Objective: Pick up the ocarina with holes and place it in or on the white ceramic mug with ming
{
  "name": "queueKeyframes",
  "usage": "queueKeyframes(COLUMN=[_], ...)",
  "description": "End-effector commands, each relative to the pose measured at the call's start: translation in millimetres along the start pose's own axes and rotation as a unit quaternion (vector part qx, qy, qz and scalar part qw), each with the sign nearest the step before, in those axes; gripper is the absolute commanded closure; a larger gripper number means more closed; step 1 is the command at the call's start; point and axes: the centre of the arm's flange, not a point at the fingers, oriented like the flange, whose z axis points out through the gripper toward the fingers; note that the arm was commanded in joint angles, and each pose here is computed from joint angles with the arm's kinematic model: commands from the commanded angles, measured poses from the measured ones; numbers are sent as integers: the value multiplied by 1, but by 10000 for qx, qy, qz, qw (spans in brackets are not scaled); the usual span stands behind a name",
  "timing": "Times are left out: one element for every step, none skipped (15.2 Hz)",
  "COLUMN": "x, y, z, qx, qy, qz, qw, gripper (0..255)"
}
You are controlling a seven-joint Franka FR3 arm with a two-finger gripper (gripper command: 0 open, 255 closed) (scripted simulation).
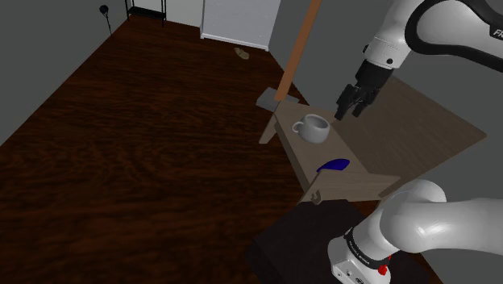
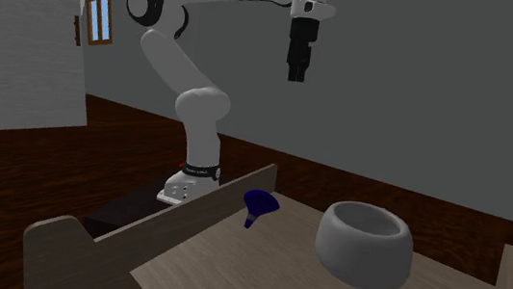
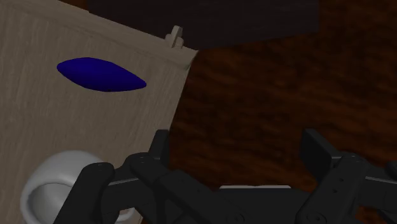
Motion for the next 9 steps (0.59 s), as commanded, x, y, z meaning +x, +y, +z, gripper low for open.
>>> queueKeyframes(x=[0,-1,-2,-3,-4,-5,-5,-5,-5], y=[0,7,14,21,28,35,43,50,57], z=[0,11,21,32,42,52,63,73,83], qx=[0,-22,-43,-65,-87,-108,-130,-152,-173], qy=[0,-34,-68,-102,-136,-169,-203,-237,-270], qz=[0,-173,-346,-518,-691,-863,-1035,-1207,-1378], qw=[10000,9998,9994,9986,9975,9961,9943,9923,9899], gripper=[0,0,0,0,0,0,0,0,0])
